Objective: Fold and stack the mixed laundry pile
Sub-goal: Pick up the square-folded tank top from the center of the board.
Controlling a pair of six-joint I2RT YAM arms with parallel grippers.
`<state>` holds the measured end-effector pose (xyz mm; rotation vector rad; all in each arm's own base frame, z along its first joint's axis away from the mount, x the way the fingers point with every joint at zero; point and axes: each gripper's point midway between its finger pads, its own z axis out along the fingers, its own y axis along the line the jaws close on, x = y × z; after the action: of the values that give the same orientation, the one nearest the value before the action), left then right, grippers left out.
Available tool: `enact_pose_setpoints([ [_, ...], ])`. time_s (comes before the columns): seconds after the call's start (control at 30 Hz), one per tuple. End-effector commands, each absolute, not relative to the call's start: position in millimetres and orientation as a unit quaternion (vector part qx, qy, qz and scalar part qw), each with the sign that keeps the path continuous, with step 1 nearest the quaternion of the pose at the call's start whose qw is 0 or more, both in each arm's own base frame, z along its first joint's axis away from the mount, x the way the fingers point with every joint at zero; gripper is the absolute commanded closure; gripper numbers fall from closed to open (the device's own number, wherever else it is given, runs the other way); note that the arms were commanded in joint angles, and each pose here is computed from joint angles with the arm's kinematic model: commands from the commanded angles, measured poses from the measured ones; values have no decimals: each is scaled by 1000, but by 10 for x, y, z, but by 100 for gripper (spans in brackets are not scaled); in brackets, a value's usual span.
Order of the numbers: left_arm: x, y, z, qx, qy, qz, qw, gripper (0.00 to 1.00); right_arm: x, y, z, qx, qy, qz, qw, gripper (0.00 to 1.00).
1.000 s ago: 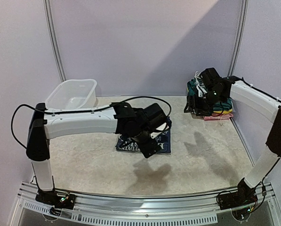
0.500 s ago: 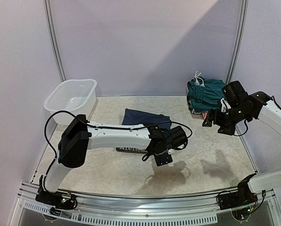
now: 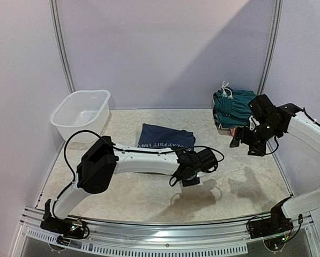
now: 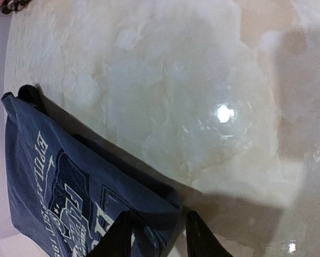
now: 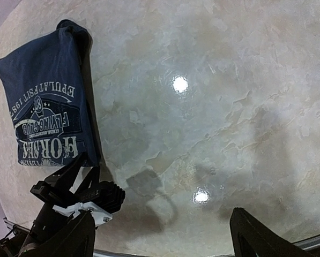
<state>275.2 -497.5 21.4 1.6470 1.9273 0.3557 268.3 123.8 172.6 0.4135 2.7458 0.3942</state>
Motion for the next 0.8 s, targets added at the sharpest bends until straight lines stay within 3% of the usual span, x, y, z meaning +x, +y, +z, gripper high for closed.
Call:
enact_pose_setpoints([
  [0.0,2874,-4889,6,618,716,160,281,75,2752,1227,1745,146,966,138,164,11],
  [0.1,2895,-4881,67,608,722,160,288,100,2807,1230,1678,149,967,136,157,11],
  [0.37,2792,-4819,529,560,760,106,312,100,3109,1472,1630,146,958,186,162,2],
  [0.77,2599,-4492,933,527,787,73,312,100,3290,2023,1300,138,935,311,99,1],
])
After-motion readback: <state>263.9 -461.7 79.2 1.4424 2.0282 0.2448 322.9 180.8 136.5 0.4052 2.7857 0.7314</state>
